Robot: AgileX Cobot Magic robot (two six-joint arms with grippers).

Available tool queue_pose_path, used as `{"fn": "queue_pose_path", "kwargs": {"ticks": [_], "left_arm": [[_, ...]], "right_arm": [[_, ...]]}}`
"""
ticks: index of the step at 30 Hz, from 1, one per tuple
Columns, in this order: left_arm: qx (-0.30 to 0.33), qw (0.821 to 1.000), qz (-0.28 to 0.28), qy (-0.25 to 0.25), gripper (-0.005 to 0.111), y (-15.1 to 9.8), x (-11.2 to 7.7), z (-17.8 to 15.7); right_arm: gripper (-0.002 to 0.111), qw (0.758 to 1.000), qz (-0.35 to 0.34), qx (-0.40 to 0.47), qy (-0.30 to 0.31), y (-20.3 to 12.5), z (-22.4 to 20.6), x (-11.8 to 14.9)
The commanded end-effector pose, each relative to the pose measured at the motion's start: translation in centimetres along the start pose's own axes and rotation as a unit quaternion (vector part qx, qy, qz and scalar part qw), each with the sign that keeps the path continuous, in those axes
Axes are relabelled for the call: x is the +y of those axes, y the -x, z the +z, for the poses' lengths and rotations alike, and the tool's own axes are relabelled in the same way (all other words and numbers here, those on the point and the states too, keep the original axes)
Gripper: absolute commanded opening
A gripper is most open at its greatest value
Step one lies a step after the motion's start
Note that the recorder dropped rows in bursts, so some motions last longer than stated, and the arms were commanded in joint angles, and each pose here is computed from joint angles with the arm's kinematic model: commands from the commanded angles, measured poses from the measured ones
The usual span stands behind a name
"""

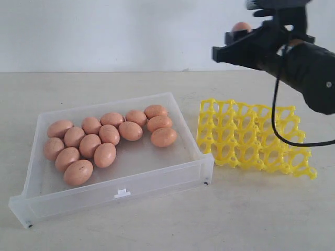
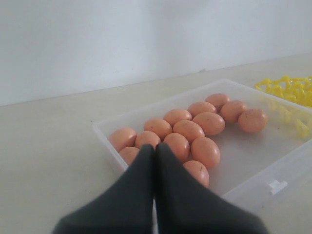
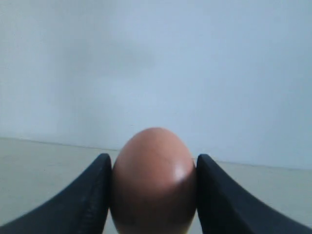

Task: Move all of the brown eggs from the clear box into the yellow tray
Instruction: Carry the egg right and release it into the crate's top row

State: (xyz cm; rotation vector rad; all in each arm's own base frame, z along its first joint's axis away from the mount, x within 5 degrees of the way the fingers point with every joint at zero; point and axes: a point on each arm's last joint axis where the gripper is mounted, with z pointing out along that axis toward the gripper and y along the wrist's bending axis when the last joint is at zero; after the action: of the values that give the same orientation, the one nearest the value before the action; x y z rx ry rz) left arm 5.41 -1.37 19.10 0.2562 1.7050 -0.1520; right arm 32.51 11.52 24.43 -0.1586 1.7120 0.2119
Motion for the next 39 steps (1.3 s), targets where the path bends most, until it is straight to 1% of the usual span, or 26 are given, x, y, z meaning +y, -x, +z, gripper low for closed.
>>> {"fn": "queue_pose_path", "kwargs": {"ticks": [1, 2, 3, 4, 5, 6, 7, 8, 10, 13, 17, 19, 23, 28, 30, 33, 35, 39], "left_arm": [[-0.005, 1.0, 0.0, 0.0, -0.004, 0.1, 0.0, 0.0], [-0.005, 1.0, 0.0, 0.0, -0.004, 0.1, 0.0, 0.0], [-0.005, 1.0, 0.0, 0.0, -0.004, 0.1, 0.0, 0.0], [-0.005, 1.0, 0.0, 0.0, -0.004, 0.1, 0.0, 0.0], [-0.005, 1.0, 0.0, 0.0, -0.004, 0.1, 0.0, 0.0], [-0.005, 1.0, 0.0, 0.0, -0.004, 0.1, 0.0, 0.0], [-0.005, 1.0, 0.0, 0.0, -0.004, 0.1, 0.0, 0.0], [-0.005, 1.0, 0.0, 0.0, -0.004, 0.1, 0.0, 0.0], [-0.005, 1.0, 0.0, 0.0, -0.004, 0.1, 0.0, 0.0], [-0.005, 1.0, 0.0, 0.0, -0.004, 0.1, 0.0, 0.0], [-0.005, 1.0, 0.0, 0.0, -0.004, 0.1, 0.0, 0.0], [-0.005, 1.0, 0.0, 0.0, -0.004, 0.1, 0.0, 0.0], [-0.005, 1.0, 0.0, 0.0, -0.004, 0.1, 0.0, 0.0], [-0.005, 1.0, 0.0, 0.0, -0.004, 0.1, 0.0, 0.0], [-0.005, 1.0, 0.0, 0.0, -0.004, 0.1, 0.0, 0.0], [-0.005, 1.0, 0.0, 0.0, -0.004, 0.1, 0.0, 0.0], [-0.005, 1.0, 0.0, 0.0, -0.004, 0.1, 0.0, 0.0], [-0.005, 1.0, 0.0, 0.0, -0.004, 0.1, 0.0, 0.0]], "right_arm": [[0.0, 0.994, 0.106, 0.034, -0.021, -2.0, 1.9, -4.5], [0.0, 0.993, 0.102, 0.05, 0.008, -2.1, 2.6, -4.9], [0.0, 0.989, 0.12, 0.067, 0.05, -2.4, 3.3, -5.2], [0.0, 0.983, 0.083, 0.082, 0.145, -2.3, 3.8, -5.4], [0.0, 0.962, 0.099, 0.09, 0.237, -2.3, 4.1, -5.2], [0.0, 0.939, 0.079, 0.111, 0.317, -2.3, 4.1, -5.5], [0.0, 0.908, 0.08, 0.128, 0.391, -2.2, 4.6, -5.7], [0.0, 0.897, 0.081, 0.142, 0.411, -2.3, 5.0, -6.2], [0.0, 0.89, 0.069, 0.17, 0.418, -2.9, 6.3, -7.0], [0.0, 0.893, 0.043, 0.181, 0.411, -3.7, 7.5, -7.3], [0.0, 0.906, 0.007, 0.189, 0.379, -5.0, 8.3, -8.0], [0.0, 0.911, 0.002, 0.198, 0.362, -5.6, 8.6, -8.3], [0.0, 0.915, -0.043, 0.18, 0.359, -6.8, 9.2, -8.6], [0.0, 0.923, -0.083, 0.159, 0.341, -8.1, 10.4, -7.6], [0.0, 0.926, -0.102, 0.159, 0.327, -8.3, 10.8, -7.0], [0.0, 0.934, -0.113, 0.165, 0.295, -8.4, 11.3, -6.5], [0.0, 0.936, -0.135, 0.163, 0.28, -8.5, 11.6, -6.2], [0.0, 0.934, -0.144, 0.166, 0.282, -8.9, 11.7, -5.8]]}}
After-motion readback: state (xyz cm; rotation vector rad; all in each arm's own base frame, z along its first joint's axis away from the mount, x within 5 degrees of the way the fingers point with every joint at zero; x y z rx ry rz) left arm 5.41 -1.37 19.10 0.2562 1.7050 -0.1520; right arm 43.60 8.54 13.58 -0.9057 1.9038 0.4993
